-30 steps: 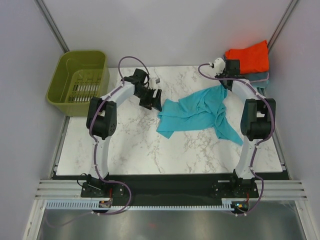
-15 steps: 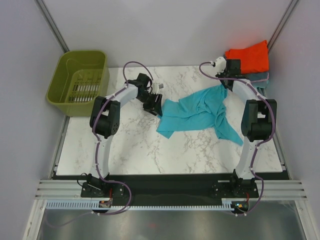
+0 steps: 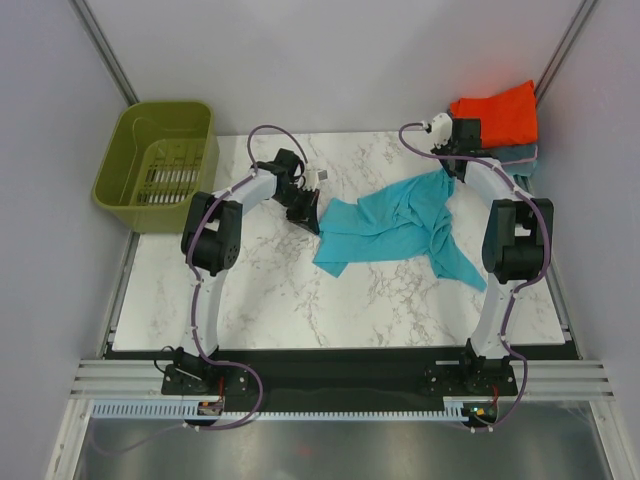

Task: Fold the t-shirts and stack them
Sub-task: Flatten the tshirt out

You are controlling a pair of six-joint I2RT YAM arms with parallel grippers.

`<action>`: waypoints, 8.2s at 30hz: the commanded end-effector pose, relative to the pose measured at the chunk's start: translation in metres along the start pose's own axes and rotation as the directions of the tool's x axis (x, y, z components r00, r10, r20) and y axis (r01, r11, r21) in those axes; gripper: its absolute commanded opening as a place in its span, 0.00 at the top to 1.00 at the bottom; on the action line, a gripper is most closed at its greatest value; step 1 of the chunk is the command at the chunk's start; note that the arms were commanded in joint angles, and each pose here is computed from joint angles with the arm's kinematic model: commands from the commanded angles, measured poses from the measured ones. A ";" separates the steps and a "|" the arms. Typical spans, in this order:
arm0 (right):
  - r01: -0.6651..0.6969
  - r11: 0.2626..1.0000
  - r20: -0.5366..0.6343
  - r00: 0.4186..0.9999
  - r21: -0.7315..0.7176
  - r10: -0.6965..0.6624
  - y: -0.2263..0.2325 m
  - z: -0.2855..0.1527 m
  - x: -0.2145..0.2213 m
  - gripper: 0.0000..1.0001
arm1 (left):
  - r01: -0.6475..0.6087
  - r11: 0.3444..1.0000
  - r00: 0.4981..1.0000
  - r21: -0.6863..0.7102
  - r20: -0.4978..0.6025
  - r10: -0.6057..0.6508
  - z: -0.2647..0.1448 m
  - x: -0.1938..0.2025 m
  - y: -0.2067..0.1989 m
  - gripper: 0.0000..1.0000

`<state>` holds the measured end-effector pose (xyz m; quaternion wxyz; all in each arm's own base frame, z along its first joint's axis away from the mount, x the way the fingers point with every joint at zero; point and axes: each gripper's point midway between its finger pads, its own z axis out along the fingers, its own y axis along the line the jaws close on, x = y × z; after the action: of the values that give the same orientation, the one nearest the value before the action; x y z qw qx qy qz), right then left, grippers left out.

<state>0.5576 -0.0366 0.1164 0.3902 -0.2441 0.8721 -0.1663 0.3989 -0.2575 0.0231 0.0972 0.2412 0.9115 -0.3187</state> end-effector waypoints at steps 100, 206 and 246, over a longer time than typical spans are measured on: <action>-0.341 0.558 -0.239 0.939 -0.757 0.249 0.128 -0.161 0.068 0.58 | -0.354 0.856 0.902 -0.377 0.104 0.419 -0.143 -0.066 -0.002 0.46; -0.492 0.489 -0.299 0.856 -0.720 0.422 0.084 -0.091 0.022 0.91 | -0.461 0.715 0.887 -0.525 -0.243 0.393 -0.058 -0.016 0.046 0.51; -0.419 0.684 -0.096 0.884 -0.597 0.458 0.016 -0.094 -0.025 1.00 | -0.397 0.629 0.884 -0.669 -0.095 0.458 -0.171 -0.056 0.035 0.98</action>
<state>0.4689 0.0121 0.1248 0.2560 -0.1295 0.9173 0.2760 0.4384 -0.1741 0.0616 0.1856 0.4023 0.8962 0.0245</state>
